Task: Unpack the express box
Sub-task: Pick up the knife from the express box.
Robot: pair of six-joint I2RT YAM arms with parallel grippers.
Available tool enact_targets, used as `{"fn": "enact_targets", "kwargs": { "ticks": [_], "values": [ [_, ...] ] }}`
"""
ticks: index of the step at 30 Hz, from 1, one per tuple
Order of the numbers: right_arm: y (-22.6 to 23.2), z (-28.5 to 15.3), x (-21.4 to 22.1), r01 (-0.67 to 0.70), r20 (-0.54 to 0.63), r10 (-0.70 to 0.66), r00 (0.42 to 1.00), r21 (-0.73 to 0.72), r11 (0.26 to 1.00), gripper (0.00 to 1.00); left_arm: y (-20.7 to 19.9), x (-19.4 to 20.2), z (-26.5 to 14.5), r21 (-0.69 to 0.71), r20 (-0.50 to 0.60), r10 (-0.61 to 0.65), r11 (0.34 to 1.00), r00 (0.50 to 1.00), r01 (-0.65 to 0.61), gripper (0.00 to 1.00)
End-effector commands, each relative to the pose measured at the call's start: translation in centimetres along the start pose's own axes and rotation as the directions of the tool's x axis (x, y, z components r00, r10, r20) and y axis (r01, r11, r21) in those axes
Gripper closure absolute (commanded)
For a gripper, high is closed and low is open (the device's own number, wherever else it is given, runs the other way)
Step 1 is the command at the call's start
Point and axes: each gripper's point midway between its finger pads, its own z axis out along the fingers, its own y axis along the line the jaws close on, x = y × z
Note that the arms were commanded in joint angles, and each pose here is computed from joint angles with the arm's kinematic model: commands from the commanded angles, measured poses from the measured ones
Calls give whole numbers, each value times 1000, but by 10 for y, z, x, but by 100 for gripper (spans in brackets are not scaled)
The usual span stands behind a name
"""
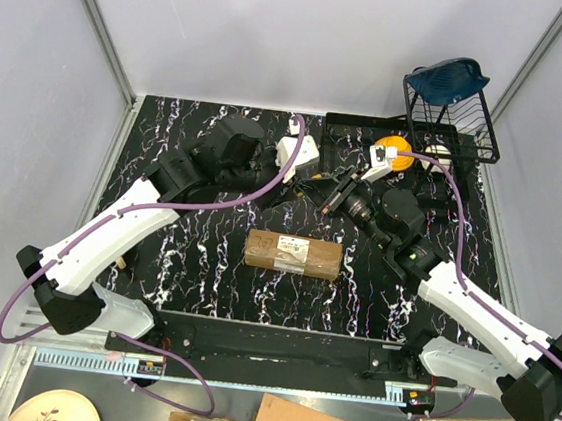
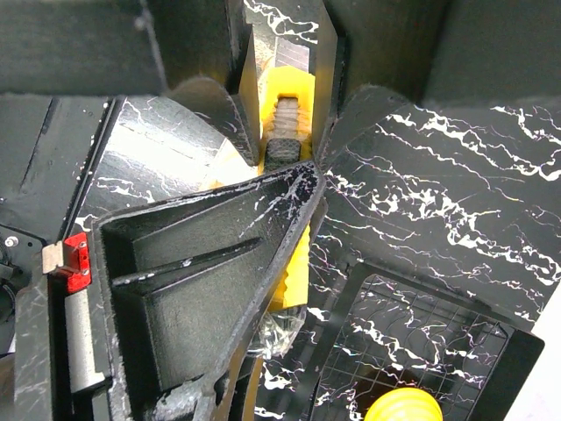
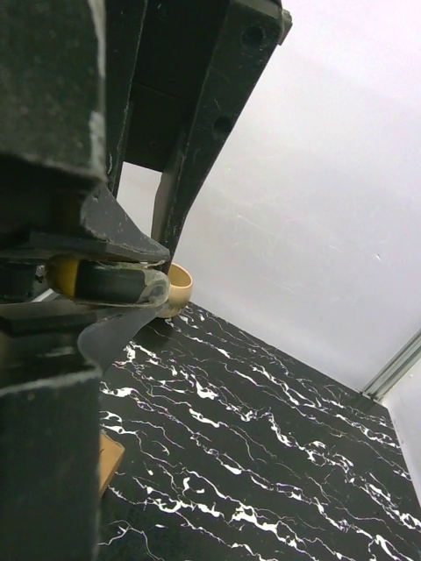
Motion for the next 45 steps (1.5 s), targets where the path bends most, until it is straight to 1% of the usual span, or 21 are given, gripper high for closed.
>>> {"fn": "enact_targets", "kwargs": {
  "ticks": [1,3,5,6,8,9,12,13,15,19,22,25,26,29,36,37,39,40,43,44,45],
  "values": [
    [22,2,-26,14,81,-9,997,-67,998,95,-14,-21,-6,43,57,0,999,998,-3,100],
    [22,-2,-29,24,90,-19,996,-59,998,98,-11,-19,-6,28,48,5,1000,999,-6,98],
    [20,-5,-31,32,97,-28,995,-41,999,100,-8,-18,-9,10,45,13,1000,999,-13,90],
    [21,-8,-33,39,106,-35,994,-38,998,100,-6,-19,-13,-7,49,13,1000,999,-13,72],
    [20,-10,-35,44,111,-41,993,-28,999,100,-5,-20,-17,-23,51,9,1000,999,-8,53],
    [20,-12,-35,49,112,-46,993,-27,998,100,-5,-18,-18,-23,42,10,1000,999,-9,36],
    [19,-12,-36,52,116,-49,992,-21,998,100,-9,-15,-23,-7,35,13,1000,999,-13,20],
    [19,-13,-36,53,115,-50,992,-22,998,100,-11,-15,-24,1,37,12,1000,999,-12,6],
    [19,-13,-35,52,114,-49,992,-21,998,100,-12,-16,-25,8,40,6,1000,999,-6,1],
    [19,-13,-35,46,111,-43,993,-26,999,100,-6,-11,-20,-18,21,27,999,999,-27,2],
    [19,-14,-34,39,109,-36,993,-30,999,100,-7,-8,-15,-4,14,54,999,998,-54,11],
    [20,-17,-35,35,117,-31,993,-32,999,100,-11,-4,-11,24,6,62,998,998,-62,32],
    [20,-18,-35,35,117,-31,993,-34,999,100,-11,-2,-10,30,3,73,997,997,-73,46],
    [22,-17,-33,27,108,-22,994,-44,999,100,-10,0,-7,24,-4,90,996,996,-90,70],
    [23,-14,-24,8,73,-3,997,-75,997,100,-13,-1,-6,23,-5,138,990,990,-138,73],
    [24,-14,-23,9,68,-3,998,-81,997,98,-14,-1,-7,24,-5,143,989,990,-143,75],
    [24,-12,-19,5,44,-1,999,-84,996,85,-16,0,-8,31,-7,167,986,986,-167,78],
    [24,-11,-17,5,36,-2,999,-83,997,76,-18,0,-8,38,-9,184,982,983,-183,84],
    [24,-11,-17,11,32,-9,999,-82,997,61,-22,3,-9,57,-17,210,976,978,-209,92],
    [25,-11,-18,16,32,-13,999,-82,997,59,-25,4,-10,73,-18,216,974,976,-214,92],
    [25,-11,-17,18,30,-15,999,-84,996,52,-27,4,-10,81,-17,217,973,976,-215,92]
  ]
}}
